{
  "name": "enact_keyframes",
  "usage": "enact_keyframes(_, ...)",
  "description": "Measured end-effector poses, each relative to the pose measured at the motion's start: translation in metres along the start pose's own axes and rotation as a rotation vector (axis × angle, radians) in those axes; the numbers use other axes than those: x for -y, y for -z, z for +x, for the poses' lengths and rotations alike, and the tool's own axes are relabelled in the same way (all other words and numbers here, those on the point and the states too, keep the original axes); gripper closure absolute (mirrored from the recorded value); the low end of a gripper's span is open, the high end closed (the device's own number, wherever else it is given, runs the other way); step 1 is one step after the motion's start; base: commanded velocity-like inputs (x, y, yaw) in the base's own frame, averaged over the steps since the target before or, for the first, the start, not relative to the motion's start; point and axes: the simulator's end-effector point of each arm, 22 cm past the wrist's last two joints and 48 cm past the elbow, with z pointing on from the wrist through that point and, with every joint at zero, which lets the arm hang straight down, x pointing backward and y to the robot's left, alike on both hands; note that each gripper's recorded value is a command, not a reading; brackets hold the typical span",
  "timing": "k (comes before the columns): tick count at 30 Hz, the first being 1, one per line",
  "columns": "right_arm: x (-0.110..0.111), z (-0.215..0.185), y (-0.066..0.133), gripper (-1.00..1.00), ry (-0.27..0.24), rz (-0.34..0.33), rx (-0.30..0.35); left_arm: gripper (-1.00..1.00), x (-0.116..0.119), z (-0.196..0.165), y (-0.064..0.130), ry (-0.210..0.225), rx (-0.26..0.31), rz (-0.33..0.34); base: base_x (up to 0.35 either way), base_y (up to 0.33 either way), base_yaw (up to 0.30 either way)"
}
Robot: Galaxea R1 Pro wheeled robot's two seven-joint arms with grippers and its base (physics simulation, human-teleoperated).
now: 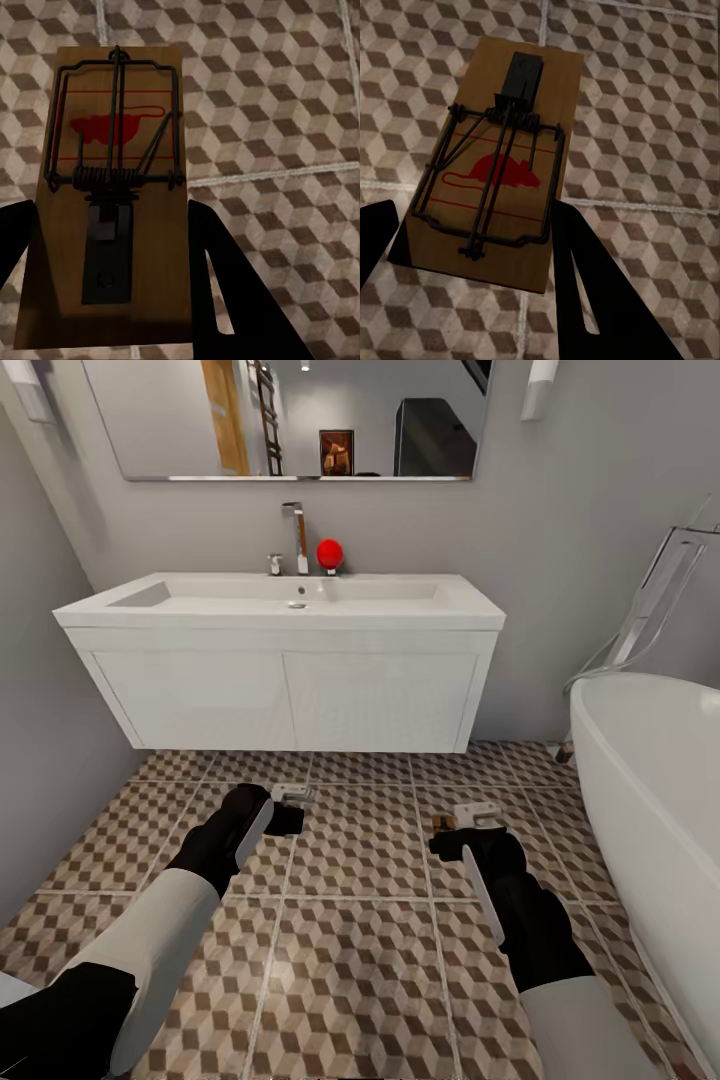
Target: Take the four mousetraps from the cabinet in the bathroom and place them on the bathroom floor. Make sure all four end up on the same floor surface, and ensure that at least two of them are either under or directly next to the same bathroom sink.
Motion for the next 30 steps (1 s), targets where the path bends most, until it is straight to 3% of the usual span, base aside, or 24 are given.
enact_keyframes(6,0.004,-0.015,0.007,1.00,-0.012,0.006,0.073,1.00,-0.001,0.016,-0.016,0.001,-0.016,0.000,0.000,0.000,0.000)
enact_keyframes(10,0.004,-0.013,0.004,1.00,-0.016,0.006,0.088,1.00,-0.001,0.028,-0.028,0.003,-0.029,0.000,0.000,0.000,0.000)
enact_keyframes(19,0.002,0.007,-0.014,1.00,-0.015,0.007,0.080,1.00,-0.002,0.054,-0.052,0.005,-0.056,0.000,0.000,0.000,0.000)
enact_keyframes(30,-0.002,0.034,-0.043,1.00,-0.011,0.002,0.018,1.00,-0.003,0.079,-0.084,0.011,-0.111,0.006,0.000,0.000,0.000)
